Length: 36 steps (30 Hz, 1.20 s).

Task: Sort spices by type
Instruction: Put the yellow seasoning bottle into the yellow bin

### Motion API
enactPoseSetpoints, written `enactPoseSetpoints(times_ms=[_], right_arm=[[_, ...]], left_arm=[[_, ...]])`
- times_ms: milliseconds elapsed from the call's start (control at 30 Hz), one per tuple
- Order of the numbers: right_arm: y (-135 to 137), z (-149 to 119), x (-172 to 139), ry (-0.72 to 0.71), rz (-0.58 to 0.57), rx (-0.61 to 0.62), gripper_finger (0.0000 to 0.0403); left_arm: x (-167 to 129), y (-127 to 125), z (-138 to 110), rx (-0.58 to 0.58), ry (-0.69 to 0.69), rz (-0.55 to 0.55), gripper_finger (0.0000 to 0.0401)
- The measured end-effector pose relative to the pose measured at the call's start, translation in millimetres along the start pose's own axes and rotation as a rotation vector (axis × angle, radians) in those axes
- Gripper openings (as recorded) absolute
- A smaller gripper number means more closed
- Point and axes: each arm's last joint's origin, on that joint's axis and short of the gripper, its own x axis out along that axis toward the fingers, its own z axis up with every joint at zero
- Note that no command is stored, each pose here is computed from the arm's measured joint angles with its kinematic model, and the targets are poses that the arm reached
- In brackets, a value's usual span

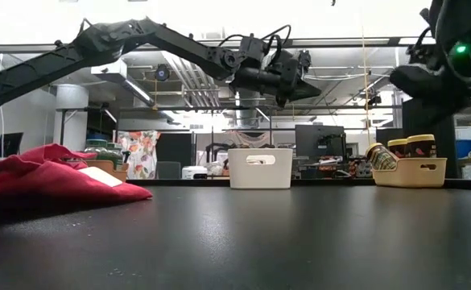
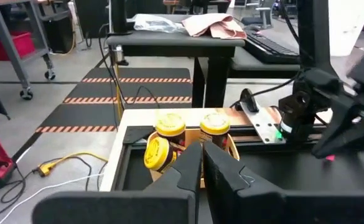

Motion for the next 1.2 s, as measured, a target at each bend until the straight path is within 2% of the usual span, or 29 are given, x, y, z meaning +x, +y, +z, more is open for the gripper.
enactPoseSetpoints(times_ms=[100, 200, 267, 367, 433, 567, 800, 967, 1100, 1200], right_arm=[[-0.1, 4.7, 3.7, -0.126, -0.001, 0.101, 0.0009], [0.6, 14.8, 2.5, -0.155, -0.005, 0.169, 0.0009], [2.6, 27.0, -0.3, -0.161, -0.008, 0.227, 0.0010], [5.6, 55.9, -5.0, -0.163, -0.039, 0.253, 0.0012], [5.1, 81.1, -5.8, -0.102, -0.075, 0.256, 0.0012], [-4.2, 128.1, 0.1, 0.057, -0.116, 0.191, 0.0012], [-34.3, 191.3, 19.1, 0.167, -0.172, 0.139, 0.0012], [-40.6, 220.5, 55.0, 0.260, -0.207, 0.051, 0.0013], [-40.3, 235.9, 81.9, 0.328, -0.248, -0.018, 0.0019], [-36.1, 243.6, 97.6, 0.366, -0.253, -0.073, 0.0042]], left_arm=[[-3.9, -1.9, 8.5, 0.027, -0.010, 0.006, 0.0000], [-15.1, 2.1, 25.5, 0.067, -0.030, 0.035, 0.0000], [-22.9, 8.7, 27.7, 0.047, -0.008, 0.028, 0.0000], [-27.2, 11.8, 20.9, -0.008, 0.014, -0.099, 0.0000], [-26.4, 6.4, 22.7, -0.030, 0.005, -0.178, 0.0000], [-43.7, -5.8, 57.5, 0.008, -0.042, -0.196, 0.0000], [-89.2, -29.6, 115.5, 0.143, -0.069, -0.171, 0.0000], [-127.4, -39.3, 150.1, 0.188, -0.103, -0.132, 0.0000], [-149.1, -46.4, 160.8, 0.188, -0.060, -0.099, 0.0000], [-165.0, -52.2, 170.5, 0.202, -0.055, -0.087, 0.0000]])
